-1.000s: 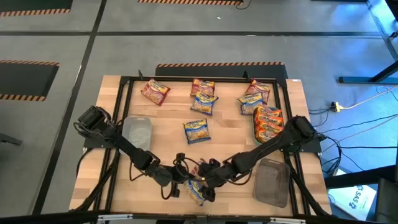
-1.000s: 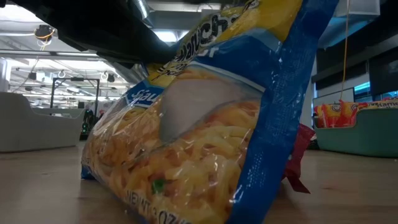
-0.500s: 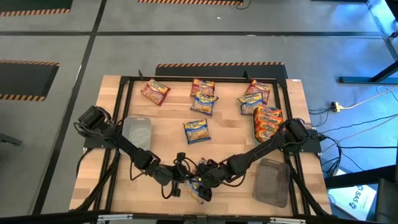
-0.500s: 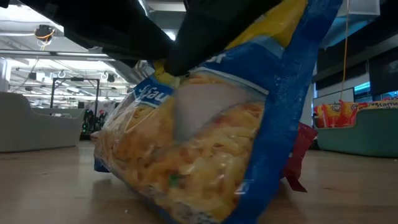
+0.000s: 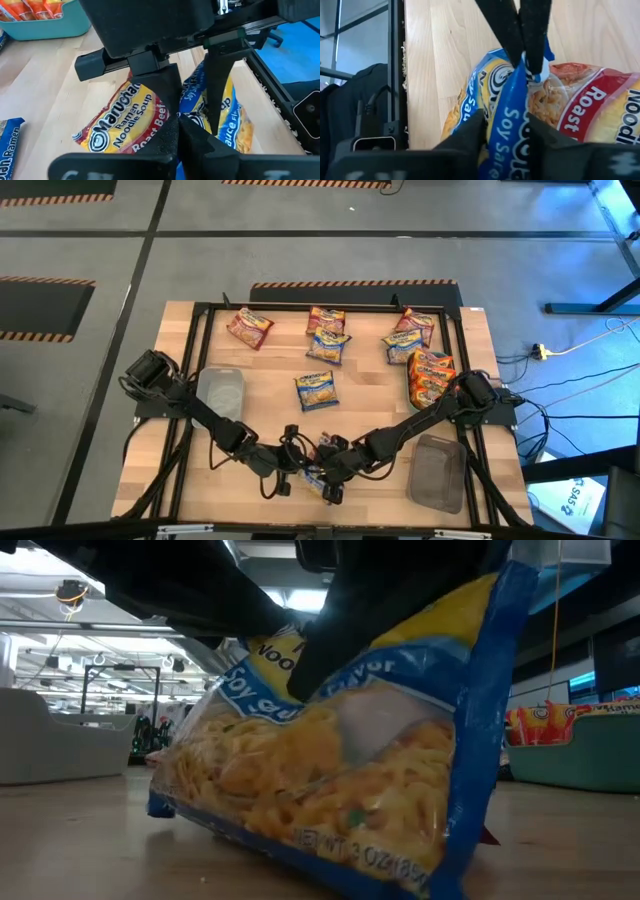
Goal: Sort Maruchan noodles
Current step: Put the blue noodle pack into the black bin
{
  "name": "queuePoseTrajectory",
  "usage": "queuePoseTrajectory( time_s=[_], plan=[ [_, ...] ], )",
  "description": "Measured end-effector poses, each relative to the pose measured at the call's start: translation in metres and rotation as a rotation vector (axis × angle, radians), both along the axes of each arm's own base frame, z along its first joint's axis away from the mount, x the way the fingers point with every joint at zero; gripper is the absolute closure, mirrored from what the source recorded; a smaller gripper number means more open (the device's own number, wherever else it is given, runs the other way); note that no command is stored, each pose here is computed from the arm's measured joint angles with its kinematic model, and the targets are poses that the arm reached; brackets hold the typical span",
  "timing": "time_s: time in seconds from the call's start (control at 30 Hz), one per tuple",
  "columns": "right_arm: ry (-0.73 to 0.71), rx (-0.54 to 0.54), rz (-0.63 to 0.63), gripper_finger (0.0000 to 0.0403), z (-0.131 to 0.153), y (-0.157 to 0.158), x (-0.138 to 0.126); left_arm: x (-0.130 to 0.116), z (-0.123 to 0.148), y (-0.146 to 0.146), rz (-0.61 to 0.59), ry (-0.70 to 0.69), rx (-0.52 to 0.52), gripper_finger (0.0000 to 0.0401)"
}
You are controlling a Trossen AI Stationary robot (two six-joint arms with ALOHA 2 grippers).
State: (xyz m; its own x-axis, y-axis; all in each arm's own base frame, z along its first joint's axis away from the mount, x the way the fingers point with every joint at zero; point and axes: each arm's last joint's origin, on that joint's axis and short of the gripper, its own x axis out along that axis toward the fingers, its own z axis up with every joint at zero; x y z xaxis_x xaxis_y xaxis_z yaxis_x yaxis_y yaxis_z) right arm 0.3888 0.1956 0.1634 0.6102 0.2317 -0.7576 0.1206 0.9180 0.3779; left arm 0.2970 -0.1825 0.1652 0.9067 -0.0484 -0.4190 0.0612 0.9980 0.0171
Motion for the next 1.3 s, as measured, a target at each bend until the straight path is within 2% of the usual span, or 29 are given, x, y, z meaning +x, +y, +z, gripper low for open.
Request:
queuePoseTrajectory(
  time_s=[0.13,0.3,0.53,0.77,1.03,1.3],
  plan=[
    [-0.005,-0.014,0.018,0.0354,0.000,0.000,0.000,0.000,0.000,0.000,0.013,-0.004,0.006,0.0383],
    [-0.009,-0.029,0.038,0.0375,0.000,0.000,0.000,0.000,0.000,0.001,0.035,-0.012,0.013,0.0349],
    [-0.016,-0.044,0.059,0.0383,0.000,0.000,0.000,-0.008,0.010,-0.004,0.076,-0.037,0.006,0.0299],
    [-0.039,-0.054,0.105,0.0384,0.016,0.002,-0.006,-0.035,0.034,-0.017,0.026,-0.031,0.033,0.0293],
    [-0.031,-0.214,0.202,0.0384,0.064,0.005,-0.045,-0.054,0.038,-0.032,-0.041,-0.014,0.028,0.0292],
    [0.042,-0.344,0.218,0.0384,0.110,0.008,-0.108,-0.055,0.038,-0.033,-0.043,-0.012,0.030,0.0291]
  ],
)
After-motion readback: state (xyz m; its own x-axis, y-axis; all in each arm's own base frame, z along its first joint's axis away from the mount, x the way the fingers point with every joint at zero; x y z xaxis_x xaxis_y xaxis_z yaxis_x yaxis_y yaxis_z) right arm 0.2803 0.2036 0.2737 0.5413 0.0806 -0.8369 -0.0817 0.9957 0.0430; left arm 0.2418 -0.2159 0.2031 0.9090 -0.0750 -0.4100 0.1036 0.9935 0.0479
